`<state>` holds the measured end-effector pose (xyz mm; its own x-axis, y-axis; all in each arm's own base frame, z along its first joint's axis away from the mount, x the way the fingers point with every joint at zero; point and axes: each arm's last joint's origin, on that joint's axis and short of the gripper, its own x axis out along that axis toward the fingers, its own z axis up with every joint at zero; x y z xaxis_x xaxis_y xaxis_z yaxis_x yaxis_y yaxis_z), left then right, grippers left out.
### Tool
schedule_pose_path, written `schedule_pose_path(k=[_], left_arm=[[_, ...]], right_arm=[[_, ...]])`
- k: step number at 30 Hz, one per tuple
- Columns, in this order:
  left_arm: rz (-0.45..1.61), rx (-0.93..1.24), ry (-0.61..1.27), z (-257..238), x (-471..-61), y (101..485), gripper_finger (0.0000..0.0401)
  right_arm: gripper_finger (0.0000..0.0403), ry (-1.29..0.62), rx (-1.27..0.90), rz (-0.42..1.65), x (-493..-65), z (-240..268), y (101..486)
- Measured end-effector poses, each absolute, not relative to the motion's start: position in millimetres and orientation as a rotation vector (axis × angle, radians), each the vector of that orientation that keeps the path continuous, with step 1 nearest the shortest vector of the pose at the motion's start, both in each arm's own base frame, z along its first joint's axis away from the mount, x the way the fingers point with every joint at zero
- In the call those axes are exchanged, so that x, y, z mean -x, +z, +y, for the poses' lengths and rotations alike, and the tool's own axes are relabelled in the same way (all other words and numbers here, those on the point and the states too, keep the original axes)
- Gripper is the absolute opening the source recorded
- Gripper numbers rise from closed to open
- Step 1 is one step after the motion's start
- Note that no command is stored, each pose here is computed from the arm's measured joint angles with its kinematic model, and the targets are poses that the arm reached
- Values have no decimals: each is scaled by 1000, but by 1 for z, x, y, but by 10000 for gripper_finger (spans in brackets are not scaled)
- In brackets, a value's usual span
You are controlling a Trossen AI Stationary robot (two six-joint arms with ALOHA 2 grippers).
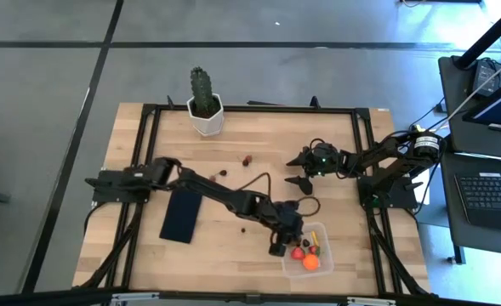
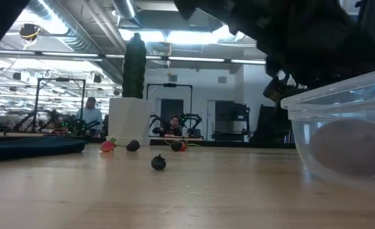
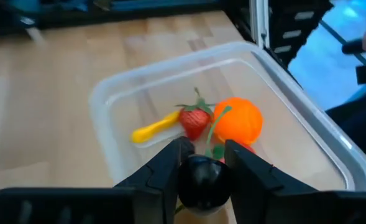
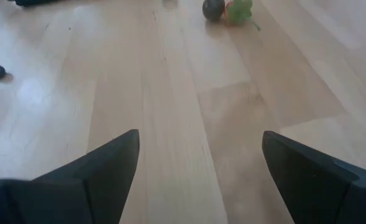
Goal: Pick and placing Produce into tupperware
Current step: Put the bottom cherry into the transparent bin, then put the blueberry into the transparent bin
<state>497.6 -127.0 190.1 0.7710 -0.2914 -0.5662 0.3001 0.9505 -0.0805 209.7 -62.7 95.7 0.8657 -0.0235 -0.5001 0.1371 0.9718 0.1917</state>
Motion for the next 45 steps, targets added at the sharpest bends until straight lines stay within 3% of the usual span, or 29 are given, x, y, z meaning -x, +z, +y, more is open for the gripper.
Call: schedule_pose_path(k=[10, 25, 35, 40, 45], left_arm=[[646, -11, -322, -133, -502, 170, 110], [643, -14, -318, -133, -501, 173, 168], [679, -57, -334, -119, -484, 218, 260], [706, -75, -294, -96, -459, 266, 271], [669, -93, -290, -92, -427, 274, 267]], right_arm=[[339, -85, -230, 531, -209, -62, 95], [339, -93, -255, 530, -209, -62, 95], [339, -95, -269, 558, -208, -62, 92], [339, -104, -301, 561, -208, -62, 92], [339, -106, -308, 557, -208, -62, 92]])
